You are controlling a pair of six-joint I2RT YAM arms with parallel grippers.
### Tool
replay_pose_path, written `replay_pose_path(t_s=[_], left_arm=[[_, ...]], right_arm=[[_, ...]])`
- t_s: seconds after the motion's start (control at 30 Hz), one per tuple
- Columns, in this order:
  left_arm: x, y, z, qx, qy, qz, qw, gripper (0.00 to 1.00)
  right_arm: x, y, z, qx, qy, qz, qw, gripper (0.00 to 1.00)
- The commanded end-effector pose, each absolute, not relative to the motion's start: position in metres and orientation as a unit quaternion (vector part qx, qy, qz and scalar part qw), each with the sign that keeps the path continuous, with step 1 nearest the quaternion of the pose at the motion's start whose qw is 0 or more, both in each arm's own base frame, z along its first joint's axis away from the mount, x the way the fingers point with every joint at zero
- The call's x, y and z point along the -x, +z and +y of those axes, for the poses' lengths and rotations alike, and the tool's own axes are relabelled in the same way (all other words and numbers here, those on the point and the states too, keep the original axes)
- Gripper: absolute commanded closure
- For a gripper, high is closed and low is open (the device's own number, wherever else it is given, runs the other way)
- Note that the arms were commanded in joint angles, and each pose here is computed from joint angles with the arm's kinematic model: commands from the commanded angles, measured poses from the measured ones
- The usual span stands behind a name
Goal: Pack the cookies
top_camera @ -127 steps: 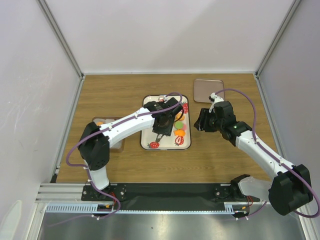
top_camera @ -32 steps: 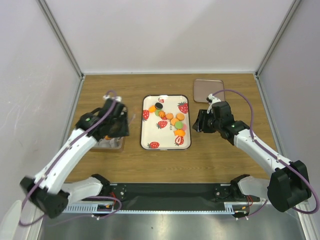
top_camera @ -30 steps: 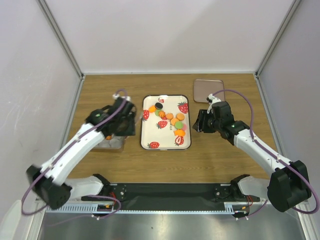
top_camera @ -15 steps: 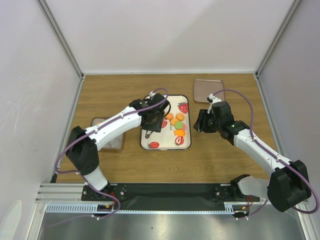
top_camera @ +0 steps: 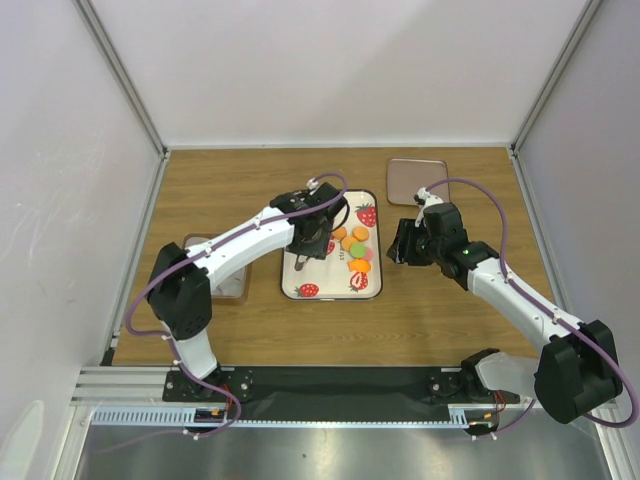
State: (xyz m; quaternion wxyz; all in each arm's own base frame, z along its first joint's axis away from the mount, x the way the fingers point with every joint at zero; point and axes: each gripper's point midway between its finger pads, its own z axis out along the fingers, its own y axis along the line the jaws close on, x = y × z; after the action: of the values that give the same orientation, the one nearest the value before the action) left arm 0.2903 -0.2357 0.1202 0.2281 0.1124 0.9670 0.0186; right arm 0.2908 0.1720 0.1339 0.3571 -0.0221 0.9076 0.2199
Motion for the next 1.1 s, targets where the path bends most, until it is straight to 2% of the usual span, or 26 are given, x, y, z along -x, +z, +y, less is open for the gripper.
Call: replay_pose_path(t_s=[0.0, 0.7, 1.07], left_arm=[[-0.304, 0.133, -0.244, -0.116, 0.015, 0.96, 0.255, 0.5], [-0.306, 0.122, -0.251, -0.13, 0.011, 0.96, 0.247, 0.51], [-0.307, 0.122, -0.25, -0.135, 0.015, 0.96, 0.246, 0.58]], right_arm=[[-0.298, 0.149, 0.173, 0.032, 0.222, 0.898, 0.379, 0.49], [-0.298, 0.15, 0.174, 0.032, 0.223, 0.897, 0.381, 0.49], [-0.297, 0.149, 0.174, 0.032, 0.223, 0.898, 0.379, 0.49]])
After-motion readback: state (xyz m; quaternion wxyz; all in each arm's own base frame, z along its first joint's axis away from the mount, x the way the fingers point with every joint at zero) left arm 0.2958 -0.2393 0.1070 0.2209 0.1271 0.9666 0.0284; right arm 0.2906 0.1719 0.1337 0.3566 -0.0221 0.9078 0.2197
